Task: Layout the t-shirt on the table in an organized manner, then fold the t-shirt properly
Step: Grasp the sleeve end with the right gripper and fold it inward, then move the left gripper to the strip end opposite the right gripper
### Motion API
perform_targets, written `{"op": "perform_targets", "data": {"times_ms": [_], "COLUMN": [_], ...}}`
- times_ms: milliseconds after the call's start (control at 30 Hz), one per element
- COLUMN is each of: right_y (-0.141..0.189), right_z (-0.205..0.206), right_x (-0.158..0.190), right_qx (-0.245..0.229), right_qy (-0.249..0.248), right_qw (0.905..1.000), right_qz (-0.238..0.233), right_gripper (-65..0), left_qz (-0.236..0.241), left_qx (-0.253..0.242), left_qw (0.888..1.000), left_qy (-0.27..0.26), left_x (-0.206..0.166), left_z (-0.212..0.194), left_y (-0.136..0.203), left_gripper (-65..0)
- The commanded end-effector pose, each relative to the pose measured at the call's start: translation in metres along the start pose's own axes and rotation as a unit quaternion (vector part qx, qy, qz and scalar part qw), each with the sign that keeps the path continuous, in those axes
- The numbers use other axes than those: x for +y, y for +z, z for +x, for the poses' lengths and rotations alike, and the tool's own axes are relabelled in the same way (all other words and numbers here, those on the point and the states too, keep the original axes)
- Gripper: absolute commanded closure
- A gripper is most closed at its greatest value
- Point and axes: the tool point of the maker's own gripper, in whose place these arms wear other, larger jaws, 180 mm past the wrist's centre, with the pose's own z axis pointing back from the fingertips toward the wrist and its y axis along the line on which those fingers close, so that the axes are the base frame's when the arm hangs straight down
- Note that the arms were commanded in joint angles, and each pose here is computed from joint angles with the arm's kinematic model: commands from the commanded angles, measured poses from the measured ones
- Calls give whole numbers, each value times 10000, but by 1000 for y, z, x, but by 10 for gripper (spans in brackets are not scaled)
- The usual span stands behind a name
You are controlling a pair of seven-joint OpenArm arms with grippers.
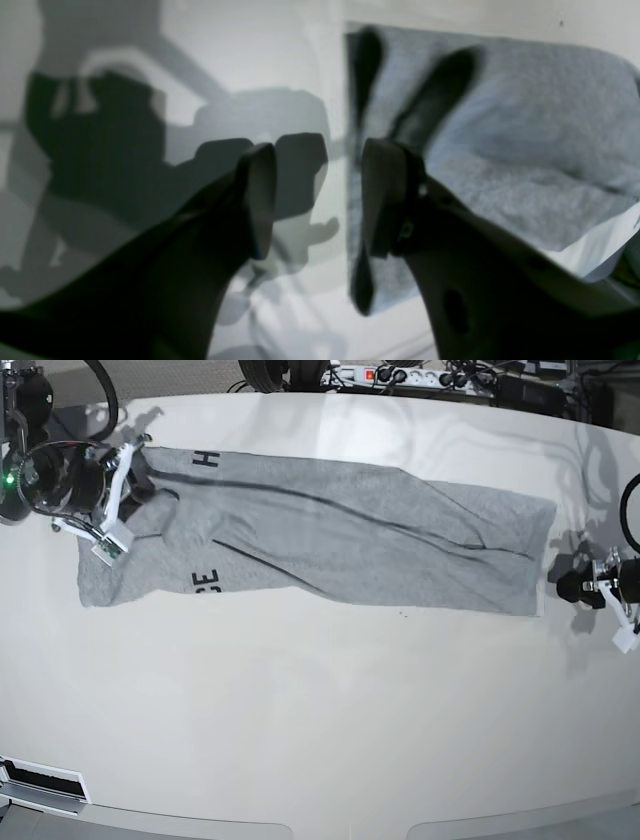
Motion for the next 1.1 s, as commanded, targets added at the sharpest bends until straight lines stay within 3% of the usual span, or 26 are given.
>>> {"op": "perform_targets", "data": {"times_ms": [0,100,233,267,400,567,700,767,967,1067], "right_y": [6,6,9,10,26,73,93,86,31,4], "right_z": [4,8,16,15,20,65,83,86,65,47], "right_x": [-7,-10,-28,-35,-44,-42,-47,-42,-25,-27], "right_qx": [-49,-170,-371,-290,-93,-1081,-1857,-2086,-1942,-1831], "right_qy": [128,168,66,31,-3,94,-220,-259,-657,-1124], "right_qw": [9998,9995,9966,9955,9931,9855,9740,9711,9781,9762], "right_qz": [-131,-230,-736,-906,-1171,-1307,-1281,-1129,-360,-284], "right_gripper": [0,0,-225,-248,-156,-132,-126,-11,0,0], "left_qz": [49,87,124,133,128,114,123,114,-267,-448], "left_qx": [-293,-347,-805,-973,-1489,-1947,-1972,-1944,-2157,-1986], "left_qw": [9995,9994,9966,9950,9876,9784,9776,9780,9717,9741], "left_qy": [-48,-27,118,187,485,686,730,742,921,979], "left_x": [6,9,16,19,29,38,41,41,29,22], "left_z": [21,24,47,55,75,89,86,84,92,87], "left_y": [16,22,42,49,81,108,112,110,111,107], "left_gripper": [-291,-290,-290,-290,-290,-290,-290,-290,-236,-309]}}
